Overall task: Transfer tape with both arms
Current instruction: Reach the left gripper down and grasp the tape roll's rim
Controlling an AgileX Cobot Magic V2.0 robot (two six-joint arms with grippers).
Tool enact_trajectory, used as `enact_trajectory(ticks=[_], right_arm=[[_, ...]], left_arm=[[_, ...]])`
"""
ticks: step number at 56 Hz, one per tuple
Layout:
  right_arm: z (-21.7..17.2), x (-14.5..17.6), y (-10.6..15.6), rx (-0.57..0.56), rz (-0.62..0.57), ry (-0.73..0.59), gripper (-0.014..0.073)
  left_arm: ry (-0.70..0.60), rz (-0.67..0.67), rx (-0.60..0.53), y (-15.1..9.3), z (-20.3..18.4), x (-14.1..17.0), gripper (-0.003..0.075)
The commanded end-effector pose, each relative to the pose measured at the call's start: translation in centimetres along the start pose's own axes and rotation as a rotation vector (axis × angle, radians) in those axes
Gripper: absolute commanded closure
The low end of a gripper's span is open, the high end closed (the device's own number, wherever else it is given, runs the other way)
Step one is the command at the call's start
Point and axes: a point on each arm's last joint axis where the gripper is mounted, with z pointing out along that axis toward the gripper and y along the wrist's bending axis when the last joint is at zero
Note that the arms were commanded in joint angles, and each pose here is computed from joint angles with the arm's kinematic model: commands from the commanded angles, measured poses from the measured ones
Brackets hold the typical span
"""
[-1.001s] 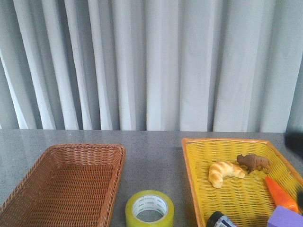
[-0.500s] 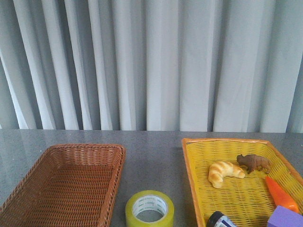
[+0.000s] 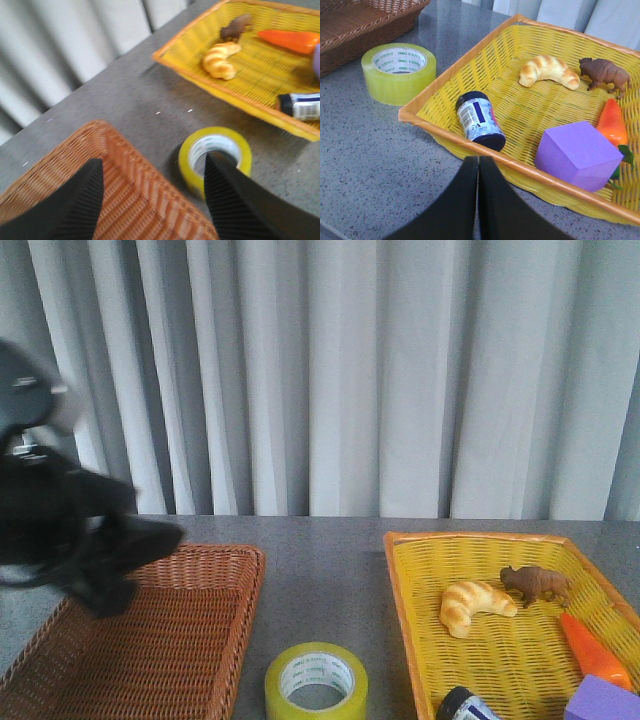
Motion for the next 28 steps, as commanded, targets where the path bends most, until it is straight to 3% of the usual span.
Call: enact_trajectory(ticks=[1,15,28], right_arm=[[-0.3,-1.3,-0.2,0.017,-0.006,-0.073,0.0599],[-0.3,-1.2,-0.2,0.014,-0.002,-0.063,0.0599],[-0.3,-1.2,-0.2,0.015,-0.001,-0.065,0.0599]], left_arm=[[-0.083,0.024,0.014,0.3,1.6,-2.8,0.0282],[0.031,0.055,0.101,0.6,10.7,-2.9,0.0283],[0.131,0.069,0.149,0.5,17.8,-0.7,0.0283]])
